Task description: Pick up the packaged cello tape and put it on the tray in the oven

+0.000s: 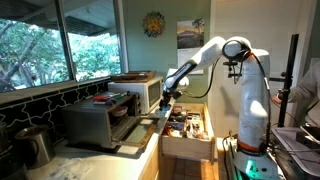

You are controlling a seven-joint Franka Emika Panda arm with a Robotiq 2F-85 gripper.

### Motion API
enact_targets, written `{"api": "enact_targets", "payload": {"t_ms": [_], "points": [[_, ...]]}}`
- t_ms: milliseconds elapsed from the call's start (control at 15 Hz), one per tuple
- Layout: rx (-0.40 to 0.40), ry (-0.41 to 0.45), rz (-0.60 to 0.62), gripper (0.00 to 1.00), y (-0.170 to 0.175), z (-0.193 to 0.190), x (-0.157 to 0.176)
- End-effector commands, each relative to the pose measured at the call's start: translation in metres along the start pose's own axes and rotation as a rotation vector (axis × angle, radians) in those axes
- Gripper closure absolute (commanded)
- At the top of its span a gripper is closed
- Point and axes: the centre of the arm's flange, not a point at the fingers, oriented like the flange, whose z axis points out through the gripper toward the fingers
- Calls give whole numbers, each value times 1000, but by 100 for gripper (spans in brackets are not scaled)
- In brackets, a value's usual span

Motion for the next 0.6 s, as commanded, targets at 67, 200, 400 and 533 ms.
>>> {"api": "enact_targets", "payload": {"t_ms": [67,200,400,533], "points": [[-27,-56,-5,0,9,28,15],[-34,-80,5,1,8,35,13],[-45,-101,20,7,7,37,8],[-45,-109,28,13,5,34,6]]}}
